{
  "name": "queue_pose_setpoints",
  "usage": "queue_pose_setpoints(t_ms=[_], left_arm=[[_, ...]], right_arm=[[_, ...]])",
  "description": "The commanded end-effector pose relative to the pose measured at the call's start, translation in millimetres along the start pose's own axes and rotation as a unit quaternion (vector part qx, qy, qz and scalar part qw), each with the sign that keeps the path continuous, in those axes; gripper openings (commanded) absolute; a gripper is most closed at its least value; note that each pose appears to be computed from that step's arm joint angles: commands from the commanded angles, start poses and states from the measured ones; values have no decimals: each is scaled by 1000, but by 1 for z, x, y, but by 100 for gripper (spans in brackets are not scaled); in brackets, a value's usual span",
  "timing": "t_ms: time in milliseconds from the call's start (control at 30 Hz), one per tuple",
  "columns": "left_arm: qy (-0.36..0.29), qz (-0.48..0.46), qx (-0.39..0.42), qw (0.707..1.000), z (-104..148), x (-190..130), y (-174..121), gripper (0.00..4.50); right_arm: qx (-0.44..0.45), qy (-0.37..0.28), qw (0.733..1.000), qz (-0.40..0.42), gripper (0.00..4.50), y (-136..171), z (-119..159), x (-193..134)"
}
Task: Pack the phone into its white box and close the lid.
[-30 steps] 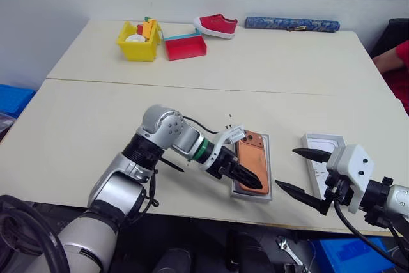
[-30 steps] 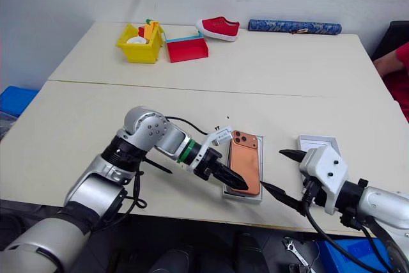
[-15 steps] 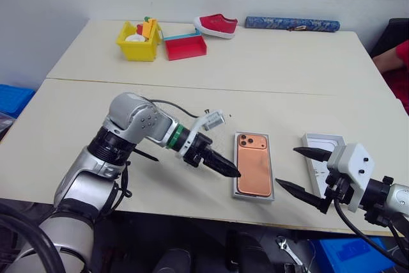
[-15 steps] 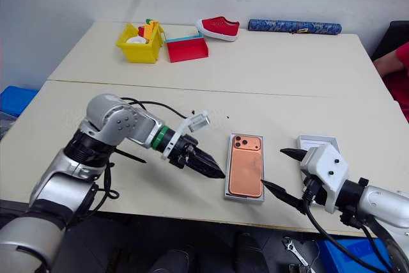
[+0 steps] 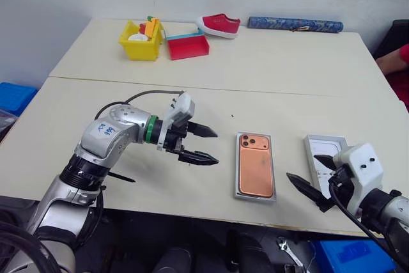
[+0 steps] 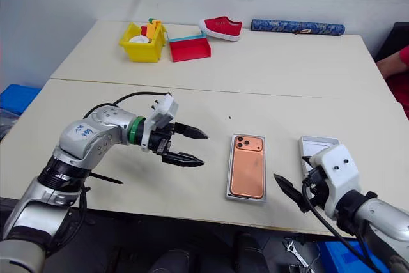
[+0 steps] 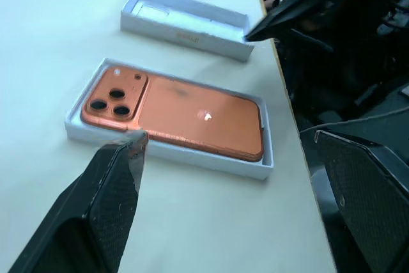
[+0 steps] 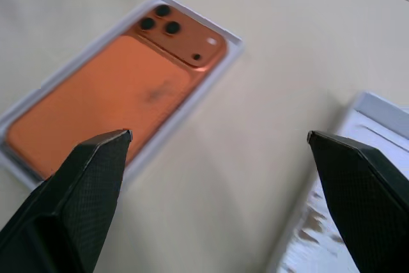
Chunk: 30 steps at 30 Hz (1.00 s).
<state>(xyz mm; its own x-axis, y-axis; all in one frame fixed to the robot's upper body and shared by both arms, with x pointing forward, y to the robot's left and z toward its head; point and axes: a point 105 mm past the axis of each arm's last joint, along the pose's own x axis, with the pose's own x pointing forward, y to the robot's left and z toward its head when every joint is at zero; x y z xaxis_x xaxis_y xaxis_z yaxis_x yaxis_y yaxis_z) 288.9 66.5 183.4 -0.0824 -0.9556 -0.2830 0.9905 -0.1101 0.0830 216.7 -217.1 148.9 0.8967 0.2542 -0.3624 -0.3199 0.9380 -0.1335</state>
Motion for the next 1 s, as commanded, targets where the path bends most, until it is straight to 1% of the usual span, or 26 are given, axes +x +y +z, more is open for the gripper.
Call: queue_pose_setpoints(t_ms=[33,133,267,333,400,533,633,733,767,933,1000], left_arm=[[-19,-11,94,995,17,3,-7,442],[-39,3,108,993,25,4,-5,442],[-37,32,111,993,27,2,3,442],[-32,42,111,992,25,0,5,450],[-30,47,109,992,23,-1,6,450],[-26,52,106,993,22,-1,6,450],[-23,63,103,992,20,-2,9,450],[-20,71,95,993,15,-5,10,450],[-19,72,92,993,13,-5,10,450],[-8,75,87,993,3,-8,6,450],[-4,80,85,993,1,-10,8,450]], right_arm=[[44,3,996,-77,450,-13,-4,2],[87,10,989,-116,450,-23,-10,9],[126,29,985,-113,450,-21,-23,25],[138,38,983,-113,412,-20,-29,34],[142,45,982,-114,360,-19,-34,43],[134,52,983,-113,215,-18,-41,56],[130,49,984,-113,104,-19,-42,59],[124,45,985,-110,14,-19,-39,58],[121,43,986,-107,2,-19,-38,57],[107,28,991,-77,2,-17,-25,51],[120,5,992,-37,2,-8,-10,49]])
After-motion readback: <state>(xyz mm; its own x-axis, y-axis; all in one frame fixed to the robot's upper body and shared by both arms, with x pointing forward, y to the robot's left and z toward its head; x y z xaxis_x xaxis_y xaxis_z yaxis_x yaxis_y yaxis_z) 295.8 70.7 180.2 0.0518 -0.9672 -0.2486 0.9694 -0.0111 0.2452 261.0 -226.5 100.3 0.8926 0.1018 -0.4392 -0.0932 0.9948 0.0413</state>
